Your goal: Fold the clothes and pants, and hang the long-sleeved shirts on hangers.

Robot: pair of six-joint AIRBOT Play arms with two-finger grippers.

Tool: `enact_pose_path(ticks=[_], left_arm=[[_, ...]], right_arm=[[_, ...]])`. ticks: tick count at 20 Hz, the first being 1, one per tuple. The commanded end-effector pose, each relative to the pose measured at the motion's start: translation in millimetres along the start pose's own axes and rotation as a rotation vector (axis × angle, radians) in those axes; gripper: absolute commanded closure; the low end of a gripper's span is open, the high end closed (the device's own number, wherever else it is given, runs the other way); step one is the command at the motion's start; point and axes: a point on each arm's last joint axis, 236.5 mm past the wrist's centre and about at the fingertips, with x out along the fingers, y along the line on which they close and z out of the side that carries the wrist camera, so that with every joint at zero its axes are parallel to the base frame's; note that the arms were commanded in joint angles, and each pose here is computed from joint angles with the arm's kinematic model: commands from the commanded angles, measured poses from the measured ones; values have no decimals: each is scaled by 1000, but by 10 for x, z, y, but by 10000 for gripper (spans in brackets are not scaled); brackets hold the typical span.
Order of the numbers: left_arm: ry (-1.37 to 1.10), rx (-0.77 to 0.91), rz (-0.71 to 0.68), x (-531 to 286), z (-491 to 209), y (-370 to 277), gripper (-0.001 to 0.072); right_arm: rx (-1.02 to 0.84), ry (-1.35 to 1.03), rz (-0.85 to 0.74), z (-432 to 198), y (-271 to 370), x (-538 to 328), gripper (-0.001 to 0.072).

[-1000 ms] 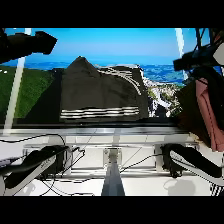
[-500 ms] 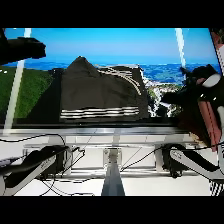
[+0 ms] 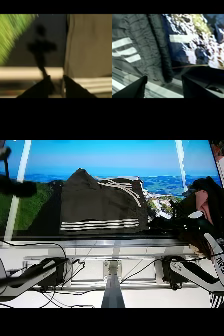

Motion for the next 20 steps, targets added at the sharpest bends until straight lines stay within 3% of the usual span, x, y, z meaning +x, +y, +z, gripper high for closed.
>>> enact_pose_path(ticks=[1,2,4,5,10,12,14,18,20], left_arm=[[155,-188,-205,387,-652,2,449],[187,-221,-243,490,-835,-11,446],[250,-257,-291,654,-1157,-46,301],[275,-265,-306,728,-1306,-57,268],[308,-300,-313,982,-1638,-81,268],[309,-304,-311,1002,-1655,-81,268],[309,-303,-310,1001,-1658,-80,268],[304,-282,-310,1005,-1656,-73,269],[290,-268,-318,1009,-1628,-81,269]], right_arm=[[40,-48,30,81,40,32,231],[42,-48,31,82,43,31,233],[48,-54,40,95,64,30,233],[50,-55,43,99,70,29,233],[2,-13,14,5,73,105,238],[-62,13,-29,-50,68,212,278],[-96,-1,-53,-14,77,254,392],[-100,23,-43,-73,104,260,419],[-103,15,-49,-52,92,260,663]])
